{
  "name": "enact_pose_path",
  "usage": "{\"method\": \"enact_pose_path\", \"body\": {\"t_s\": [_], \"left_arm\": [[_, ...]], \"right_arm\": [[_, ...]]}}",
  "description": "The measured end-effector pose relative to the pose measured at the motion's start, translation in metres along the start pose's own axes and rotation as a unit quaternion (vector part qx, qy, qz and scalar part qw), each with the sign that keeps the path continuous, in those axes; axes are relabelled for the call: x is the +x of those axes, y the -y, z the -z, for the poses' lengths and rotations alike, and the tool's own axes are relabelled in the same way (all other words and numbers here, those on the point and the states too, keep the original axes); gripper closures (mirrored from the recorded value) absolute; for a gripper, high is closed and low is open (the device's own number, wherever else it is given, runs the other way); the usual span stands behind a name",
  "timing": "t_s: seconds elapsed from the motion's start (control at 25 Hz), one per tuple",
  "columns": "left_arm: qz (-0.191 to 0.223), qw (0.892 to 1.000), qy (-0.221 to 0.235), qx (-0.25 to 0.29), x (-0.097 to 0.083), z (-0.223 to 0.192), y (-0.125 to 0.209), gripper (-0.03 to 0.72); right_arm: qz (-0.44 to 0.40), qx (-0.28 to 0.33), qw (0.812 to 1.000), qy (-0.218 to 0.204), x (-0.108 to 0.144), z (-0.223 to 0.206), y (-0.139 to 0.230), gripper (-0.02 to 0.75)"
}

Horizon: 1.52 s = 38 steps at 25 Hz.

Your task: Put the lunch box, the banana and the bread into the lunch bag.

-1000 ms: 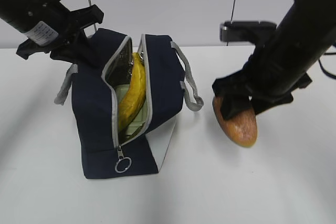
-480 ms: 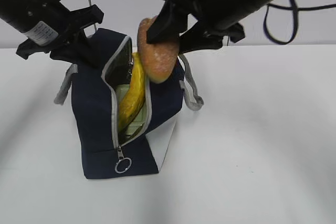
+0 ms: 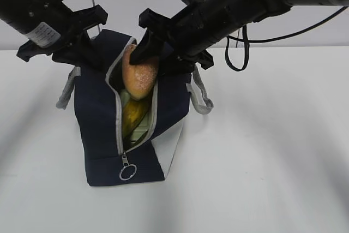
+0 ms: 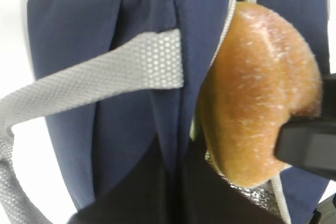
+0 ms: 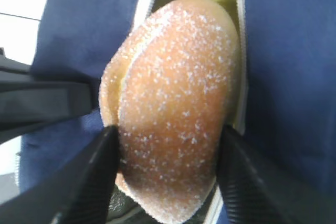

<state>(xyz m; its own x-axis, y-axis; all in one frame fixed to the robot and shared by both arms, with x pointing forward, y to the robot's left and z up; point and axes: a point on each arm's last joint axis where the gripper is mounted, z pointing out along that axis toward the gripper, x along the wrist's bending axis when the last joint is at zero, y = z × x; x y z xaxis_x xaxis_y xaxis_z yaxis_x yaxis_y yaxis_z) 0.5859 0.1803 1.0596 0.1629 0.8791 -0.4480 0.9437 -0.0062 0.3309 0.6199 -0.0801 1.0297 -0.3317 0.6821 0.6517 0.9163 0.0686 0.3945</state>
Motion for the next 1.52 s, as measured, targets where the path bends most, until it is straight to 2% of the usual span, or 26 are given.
{"method": "enact_pose_path", "body": {"t_s": [0.08,0.2,0.24,0.44,0.52,0.72,0.8,0.92,1.12,1.36,1.44,1.52], "left_arm": [[0.0,1.0,0.0,0.0,0.0,0.0,0.0,0.691],[0.0,1.0,0.0,0.0,0.0,0.0,0.0,0.691],[0.0,1.0,0.0,0.0,0.0,0.0,0.0,0.691],[0.0,1.0,0.0,0.0,0.0,0.0,0.0,0.691],[0.0,1.0,0.0,0.0,0.0,0.0,0.0,0.691],[0.0,1.0,0.0,0.0,0.0,0.0,0.0,0.691],[0.0,1.0,0.0,0.0,0.0,0.0,0.0,0.691],[-0.001,1.0,-0.001,0.0,0.0,0.0,0.0,0.691],[-0.002,1.0,-0.003,0.0,0.0,0.0,0.0,0.691],[-0.002,1.0,-0.003,0.0,0.001,0.0,0.0,0.691],[-0.002,1.0,-0.003,0.001,0.001,0.0,0.0,0.691],[-0.002,1.0,-0.003,0.001,0.001,0.0,0.0,0.691]], "right_arm": [[-0.001,0.011,1.0,-0.005,-0.001,-0.004,-0.001,0.281],[-0.002,0.024,1.0,-0.008,-0.003,-0.008,0.0,0.139],[0.0,0.026,1.0,-0.009,-0.003,-0.008,0.0,0.113],[0.041,0.031,0.999,-0.001,0.007,0.002,-0.007,0.099],[0.073,0.025,0.997,0.017,0.013,0.014,-0.011,0.1],[0.131,-0.003,0.987,0.092,0.03,0.054,-0.017,0.113],[0.131,0.0,0.982,0.136,0.027,0.064,-0.016,0.118],[0.116,0.018,0.977,0.179,0.02,0.066,-0.013,0.146],[0.1,0.04,0.976,0.189,0.008,0.054,-0.012,0.195],[0.077,0.074,0.977,0.184,-0.012,0.024,-0.009,0.211],[0.078,0.084,0.98,0.166,-0.015,0.016,-0.008,0.262],[0.084,0.089,0.982,0.147,-0.015,0.011,-0.007,0.367]]}}
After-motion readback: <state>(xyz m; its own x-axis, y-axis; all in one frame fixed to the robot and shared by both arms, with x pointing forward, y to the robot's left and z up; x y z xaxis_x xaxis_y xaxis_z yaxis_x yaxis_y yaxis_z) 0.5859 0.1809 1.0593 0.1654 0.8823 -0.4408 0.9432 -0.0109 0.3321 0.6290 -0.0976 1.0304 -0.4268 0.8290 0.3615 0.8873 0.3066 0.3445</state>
